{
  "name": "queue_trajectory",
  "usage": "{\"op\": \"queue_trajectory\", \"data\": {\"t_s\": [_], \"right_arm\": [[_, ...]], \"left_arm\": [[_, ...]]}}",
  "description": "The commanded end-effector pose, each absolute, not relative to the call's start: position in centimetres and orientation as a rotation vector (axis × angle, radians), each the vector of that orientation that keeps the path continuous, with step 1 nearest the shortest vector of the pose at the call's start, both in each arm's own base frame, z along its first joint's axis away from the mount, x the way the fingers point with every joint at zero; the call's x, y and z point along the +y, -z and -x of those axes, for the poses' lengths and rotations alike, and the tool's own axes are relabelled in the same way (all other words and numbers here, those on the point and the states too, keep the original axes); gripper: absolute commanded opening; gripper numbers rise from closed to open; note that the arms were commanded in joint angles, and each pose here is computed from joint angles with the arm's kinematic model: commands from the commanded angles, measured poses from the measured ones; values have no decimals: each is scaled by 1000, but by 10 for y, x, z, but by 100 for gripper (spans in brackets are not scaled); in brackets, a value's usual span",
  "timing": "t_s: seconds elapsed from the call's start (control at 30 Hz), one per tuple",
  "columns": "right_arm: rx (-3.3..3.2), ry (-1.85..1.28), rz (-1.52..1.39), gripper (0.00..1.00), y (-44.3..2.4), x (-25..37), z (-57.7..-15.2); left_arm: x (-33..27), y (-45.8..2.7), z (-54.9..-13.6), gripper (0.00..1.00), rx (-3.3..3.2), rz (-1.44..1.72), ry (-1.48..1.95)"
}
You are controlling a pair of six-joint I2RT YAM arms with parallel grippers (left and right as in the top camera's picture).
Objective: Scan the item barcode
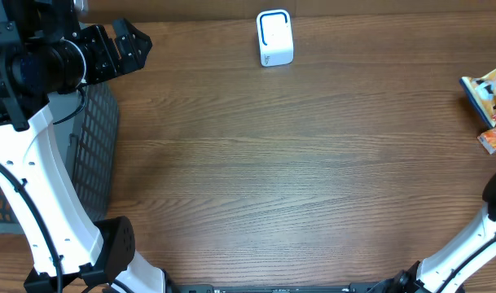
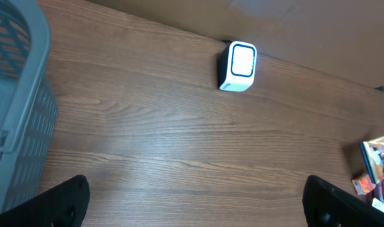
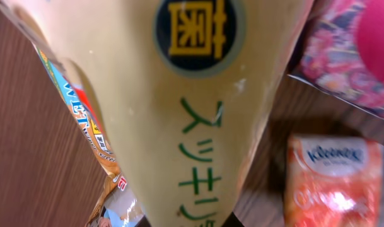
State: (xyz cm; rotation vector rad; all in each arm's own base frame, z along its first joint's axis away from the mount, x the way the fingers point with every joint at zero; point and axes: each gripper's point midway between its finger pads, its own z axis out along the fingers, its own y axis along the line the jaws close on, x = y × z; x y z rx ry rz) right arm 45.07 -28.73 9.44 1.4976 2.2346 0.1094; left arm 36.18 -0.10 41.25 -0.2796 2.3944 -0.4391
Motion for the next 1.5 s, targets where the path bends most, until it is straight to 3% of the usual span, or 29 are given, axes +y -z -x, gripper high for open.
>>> {"op": "queue_trajectory", "data": {"t_s": [0.0, 0.13, 0.3, 0.53, 0.67, 0.93, 1.03, 1.2, 1.27, 1.47], "right_arm": [[2240, -79, -1433, 19, -90, -294, -459], [2254, -79, -1446, 55, -82, -293, -458], [2251, -74, -1442, 70, -104, -295, -451], [2150, -60, -1399, 80, -219, -288, -424], [2115, -60, -1370, 87, -290, -252, -376], [2208, -153, -1198, 89, -352, -146, -303], [2244, -170, -1081, 90, -358, -110, -287], [2369, -250, -847, 91, -326, -32, -233], [2418, -264, -814, 100, -309, -19, -214], [2607, -339, -852, 100, -268, 4, -166]], "left_arm": [[-1, -418, -360, 100, 2377, 264, 443], [-1, -418, -360, 100, 2377, 264, 443], [-1, -418, -360, 100, 2377, 264, 443], [-1, -418, -360, 100, 2377, 264, 443], [-1, -418, -360, 100, 2377, 264, 443], [-1, -418, -360, 100, 2377, 264, 443], [-1, -418, -360, 100, 2377, 264, 443], [-1, -418, -360, 100, 2377, 264, 443], [-1, -418, -360, 100, 2377, 264, 443], [-1, -418, -360, 100, 2377, 264, 443]]}}
